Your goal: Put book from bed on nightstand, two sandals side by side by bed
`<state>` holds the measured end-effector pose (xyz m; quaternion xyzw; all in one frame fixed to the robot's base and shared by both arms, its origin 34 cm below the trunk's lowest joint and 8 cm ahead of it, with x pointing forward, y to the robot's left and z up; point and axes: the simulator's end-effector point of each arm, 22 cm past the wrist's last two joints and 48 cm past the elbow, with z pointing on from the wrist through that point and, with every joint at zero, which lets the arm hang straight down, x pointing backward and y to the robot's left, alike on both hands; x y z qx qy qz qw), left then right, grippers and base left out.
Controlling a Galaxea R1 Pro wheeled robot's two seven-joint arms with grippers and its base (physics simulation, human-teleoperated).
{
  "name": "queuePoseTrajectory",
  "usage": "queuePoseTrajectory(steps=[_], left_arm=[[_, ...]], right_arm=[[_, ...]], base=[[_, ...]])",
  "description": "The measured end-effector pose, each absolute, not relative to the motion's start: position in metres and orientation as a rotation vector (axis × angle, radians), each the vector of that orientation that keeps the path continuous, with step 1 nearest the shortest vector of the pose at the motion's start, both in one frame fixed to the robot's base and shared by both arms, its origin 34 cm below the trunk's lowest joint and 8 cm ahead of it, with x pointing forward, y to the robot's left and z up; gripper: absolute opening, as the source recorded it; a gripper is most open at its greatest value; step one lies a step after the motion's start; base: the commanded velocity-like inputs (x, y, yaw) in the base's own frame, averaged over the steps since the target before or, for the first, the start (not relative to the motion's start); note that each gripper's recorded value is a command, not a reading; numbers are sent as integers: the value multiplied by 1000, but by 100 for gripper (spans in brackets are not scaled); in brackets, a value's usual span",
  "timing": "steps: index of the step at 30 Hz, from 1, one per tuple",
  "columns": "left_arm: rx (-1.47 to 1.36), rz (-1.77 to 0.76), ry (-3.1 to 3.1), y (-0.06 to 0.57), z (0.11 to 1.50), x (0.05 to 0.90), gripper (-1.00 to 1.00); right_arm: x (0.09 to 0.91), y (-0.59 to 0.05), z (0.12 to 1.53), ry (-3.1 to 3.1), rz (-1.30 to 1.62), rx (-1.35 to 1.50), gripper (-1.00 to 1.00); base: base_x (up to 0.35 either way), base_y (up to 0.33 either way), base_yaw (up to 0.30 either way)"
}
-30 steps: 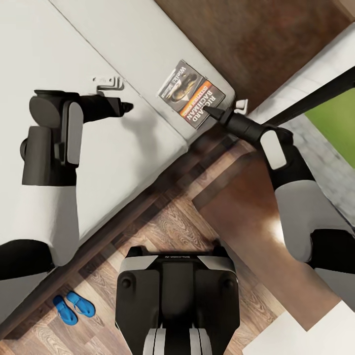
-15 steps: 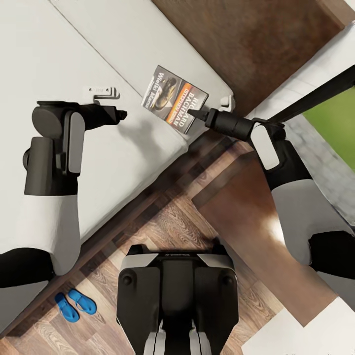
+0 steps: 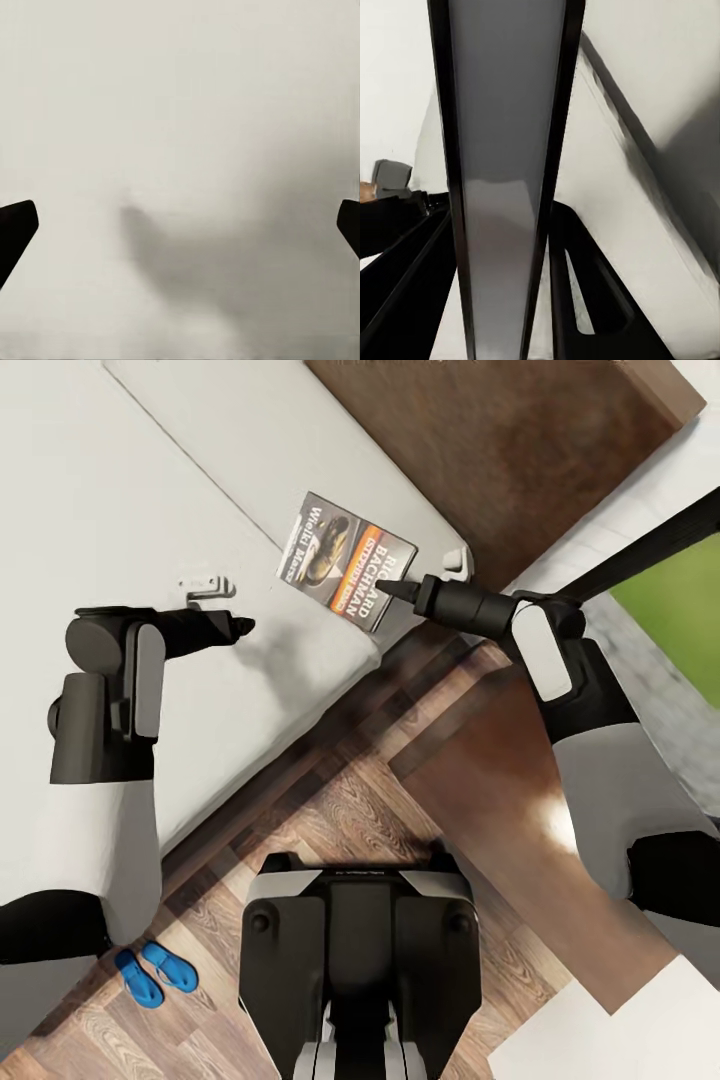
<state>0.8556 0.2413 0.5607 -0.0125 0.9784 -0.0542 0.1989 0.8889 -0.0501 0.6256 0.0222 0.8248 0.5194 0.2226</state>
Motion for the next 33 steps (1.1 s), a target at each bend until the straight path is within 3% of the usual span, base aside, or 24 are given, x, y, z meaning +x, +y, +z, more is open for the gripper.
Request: queuePoseTrajectory(steps=[15, 33], left_arm=[[11, -380, 2765, 166, 566, 812, 100], [21, -442, 2756, 148, 584, 802, 100]], right_arm=[[887, -47, 662, 2229, 1442, 7, -100], [886, -48, 697, 2185, 1422, -46, -100]], base=[[0, 0, 0], [0, 0, 0]])
